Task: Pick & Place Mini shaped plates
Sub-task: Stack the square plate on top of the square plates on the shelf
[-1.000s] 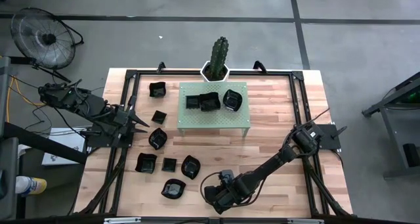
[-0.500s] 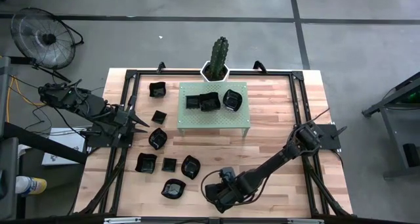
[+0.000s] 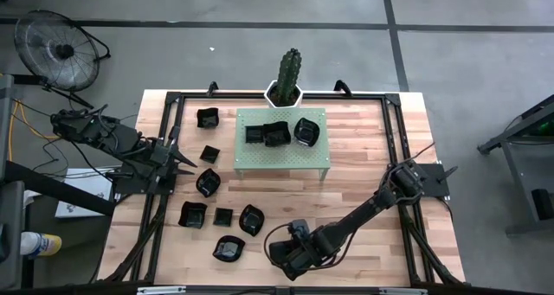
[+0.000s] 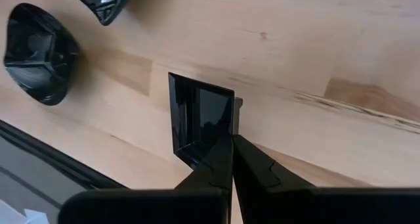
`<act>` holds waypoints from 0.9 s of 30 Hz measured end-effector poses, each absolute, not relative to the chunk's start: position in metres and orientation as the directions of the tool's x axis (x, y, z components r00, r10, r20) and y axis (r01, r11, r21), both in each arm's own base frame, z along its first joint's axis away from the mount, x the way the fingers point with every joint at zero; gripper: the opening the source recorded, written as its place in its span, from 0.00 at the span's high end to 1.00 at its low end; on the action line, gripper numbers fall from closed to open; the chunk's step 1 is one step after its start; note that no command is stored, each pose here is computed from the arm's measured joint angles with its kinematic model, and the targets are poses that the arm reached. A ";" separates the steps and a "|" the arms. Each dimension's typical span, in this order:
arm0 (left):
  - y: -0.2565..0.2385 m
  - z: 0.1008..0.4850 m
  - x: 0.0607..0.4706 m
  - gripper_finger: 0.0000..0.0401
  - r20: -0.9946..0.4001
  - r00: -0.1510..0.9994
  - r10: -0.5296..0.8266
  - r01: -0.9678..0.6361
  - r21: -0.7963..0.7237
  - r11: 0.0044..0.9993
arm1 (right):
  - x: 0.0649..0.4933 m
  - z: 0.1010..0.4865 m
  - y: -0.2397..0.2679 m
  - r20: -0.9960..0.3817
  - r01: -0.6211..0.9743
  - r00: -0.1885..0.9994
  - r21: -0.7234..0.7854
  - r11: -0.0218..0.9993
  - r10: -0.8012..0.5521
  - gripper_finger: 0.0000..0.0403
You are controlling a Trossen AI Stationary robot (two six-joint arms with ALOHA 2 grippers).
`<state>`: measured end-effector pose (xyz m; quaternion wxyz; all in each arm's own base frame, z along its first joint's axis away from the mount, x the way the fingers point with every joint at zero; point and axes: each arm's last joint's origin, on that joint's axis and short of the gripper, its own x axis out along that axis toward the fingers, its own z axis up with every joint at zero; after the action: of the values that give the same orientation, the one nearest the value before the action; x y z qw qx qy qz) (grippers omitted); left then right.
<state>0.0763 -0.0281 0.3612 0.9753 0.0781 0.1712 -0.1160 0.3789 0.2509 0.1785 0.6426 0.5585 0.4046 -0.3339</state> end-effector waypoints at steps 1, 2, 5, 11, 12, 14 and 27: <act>-0.028 0.361 0.076 0.79 -0.352 0.914 -0.200 0.253 0.112 0.961 | 0.379 0.180 0.251 -0.890 0.878 0.455 0.452 0.156 0.022 1.00; -0.028 0.361 0.076 0.79 -0.352 0.914 -0.200 0.253 0.112 0.961 | 0.379 0.182 0.251 -0.887 0.875 0.461 0.458 0.158 0.021 1.00; -0.028 0.361 0.076 0.79 -0.352 0.914 -0.200 0.253 0.112 0.961 | 0.377 0.193 0.248 -0.873 0.859 0.488 0.483 0.168 0.011 1.00; -0.028 0.361 0.076 0.79 -0.352 0.915 -0.199 0.252 0.113 0.961 | 0.376 0.219 0.238 -0.824 0.814 0.564 0.546 0.200 -0.047 1.00; -0.028 0.361 0.076 0.79 -0.352 0.915 -0.199 0.252 0.113 0.961 | 0.376 0.224 0.235 -0.813 0.805 0.578 0.557 0.206 -0.061 1.00; -0.028 0.361 0.076 0.79 -0.352 0.915 -0.198 0.252 0.112 0.961 | 0.377 0.233 0.228 -0.794 0.789 0.602 0.574 0.220 -0.088 1.00; -0.028 0.361 0.078 0.79 -0.352 0.922 -0.163 0.213 0.108 0.971 | 0.385 0.277 0.181 -0.683 0.712 0.695 0.608 0.351 -0.226 1.00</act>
<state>0.0781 -0.0277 0.3612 0.9776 0.0723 0.1728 -0.0962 0.3853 0.1812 0.2774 0.7826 0.4845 0.2510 -0.2995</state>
